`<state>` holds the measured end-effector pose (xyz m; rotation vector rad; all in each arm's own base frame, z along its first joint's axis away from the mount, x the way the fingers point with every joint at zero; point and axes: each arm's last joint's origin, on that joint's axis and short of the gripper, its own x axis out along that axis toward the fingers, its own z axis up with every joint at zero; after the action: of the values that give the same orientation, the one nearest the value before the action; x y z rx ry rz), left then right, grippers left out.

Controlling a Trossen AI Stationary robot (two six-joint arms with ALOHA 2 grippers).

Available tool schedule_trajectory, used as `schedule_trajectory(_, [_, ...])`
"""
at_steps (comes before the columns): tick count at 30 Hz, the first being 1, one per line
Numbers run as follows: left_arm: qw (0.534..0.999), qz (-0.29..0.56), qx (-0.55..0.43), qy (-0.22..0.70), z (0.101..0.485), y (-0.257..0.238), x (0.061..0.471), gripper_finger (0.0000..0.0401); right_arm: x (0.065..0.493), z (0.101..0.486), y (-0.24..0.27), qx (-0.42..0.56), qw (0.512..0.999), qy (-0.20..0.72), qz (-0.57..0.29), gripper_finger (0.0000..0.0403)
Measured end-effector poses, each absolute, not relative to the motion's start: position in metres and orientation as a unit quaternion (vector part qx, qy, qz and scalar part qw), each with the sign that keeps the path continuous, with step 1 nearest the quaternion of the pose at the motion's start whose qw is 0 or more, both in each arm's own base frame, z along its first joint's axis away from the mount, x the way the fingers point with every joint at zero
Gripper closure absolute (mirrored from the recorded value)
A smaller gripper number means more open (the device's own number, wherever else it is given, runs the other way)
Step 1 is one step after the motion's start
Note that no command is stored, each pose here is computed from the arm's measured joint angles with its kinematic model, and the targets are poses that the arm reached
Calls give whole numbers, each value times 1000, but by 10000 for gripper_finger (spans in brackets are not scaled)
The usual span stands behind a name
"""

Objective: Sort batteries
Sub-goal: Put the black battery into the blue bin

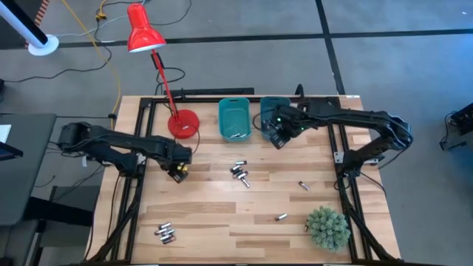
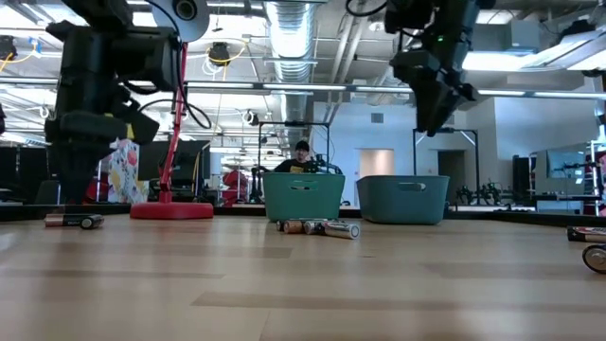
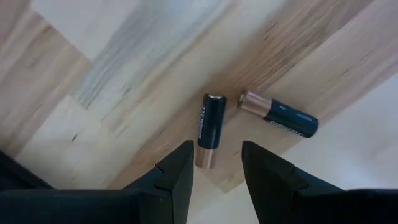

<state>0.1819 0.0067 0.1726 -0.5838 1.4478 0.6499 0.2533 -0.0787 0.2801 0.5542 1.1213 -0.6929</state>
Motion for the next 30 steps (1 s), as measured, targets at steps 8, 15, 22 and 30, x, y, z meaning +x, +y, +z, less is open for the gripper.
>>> schedule_trajectory(8, [655,277,-255,655,149,5,183,271,223,283,-54,289,768,475,-318,253])
schedule_trajectory(15, [652,282,-260,654,139,5,177,317,200,286,-32,313,778,452,-305,253])
schedule_trajectory(22, [639,305,-290,644,142,4,177,365,180,277,-8,329,778,450,-288,253])
schedule_trajectory(30, [629,328,-296,640,180,0,183,365,159,249,17,316,783,461,-272,253])
